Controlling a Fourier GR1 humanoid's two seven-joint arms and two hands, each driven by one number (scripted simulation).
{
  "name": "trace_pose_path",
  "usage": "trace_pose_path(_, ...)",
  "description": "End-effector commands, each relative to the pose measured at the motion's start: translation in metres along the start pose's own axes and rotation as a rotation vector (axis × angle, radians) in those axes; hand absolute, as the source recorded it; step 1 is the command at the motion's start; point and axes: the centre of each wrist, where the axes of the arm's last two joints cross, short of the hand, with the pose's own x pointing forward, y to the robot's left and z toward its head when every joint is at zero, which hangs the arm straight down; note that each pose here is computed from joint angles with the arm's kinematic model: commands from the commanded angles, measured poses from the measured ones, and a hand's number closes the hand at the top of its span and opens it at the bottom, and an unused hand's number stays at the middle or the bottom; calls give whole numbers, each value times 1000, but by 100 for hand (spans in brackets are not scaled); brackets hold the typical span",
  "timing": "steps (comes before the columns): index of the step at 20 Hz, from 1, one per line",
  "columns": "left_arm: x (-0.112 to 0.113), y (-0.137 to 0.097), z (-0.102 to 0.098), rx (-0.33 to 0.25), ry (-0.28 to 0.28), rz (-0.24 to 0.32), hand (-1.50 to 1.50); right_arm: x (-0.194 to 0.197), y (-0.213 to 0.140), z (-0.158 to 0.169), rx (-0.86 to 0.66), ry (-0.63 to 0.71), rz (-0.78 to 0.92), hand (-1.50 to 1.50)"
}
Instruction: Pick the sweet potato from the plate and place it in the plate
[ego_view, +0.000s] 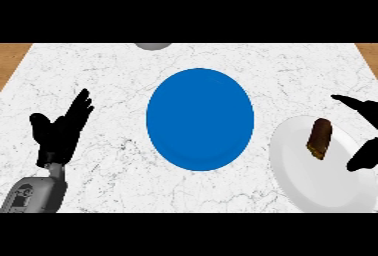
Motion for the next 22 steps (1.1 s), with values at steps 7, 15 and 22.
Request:
trace_pose_path(7, -2, 3, -7, 29, 8, -5, 0, 35, 9, -21, 128, 81, 96, -150)
trace_pose_path(15, 2, 7, 5, -3, 7, -7, 0, 1, 47, -44, 135, 123, 139, -150)
trace_pose_path(22, -10, 1, 1, 21, -13, 15, 0, 21, 43, -59, 139, 133, 171, -150)
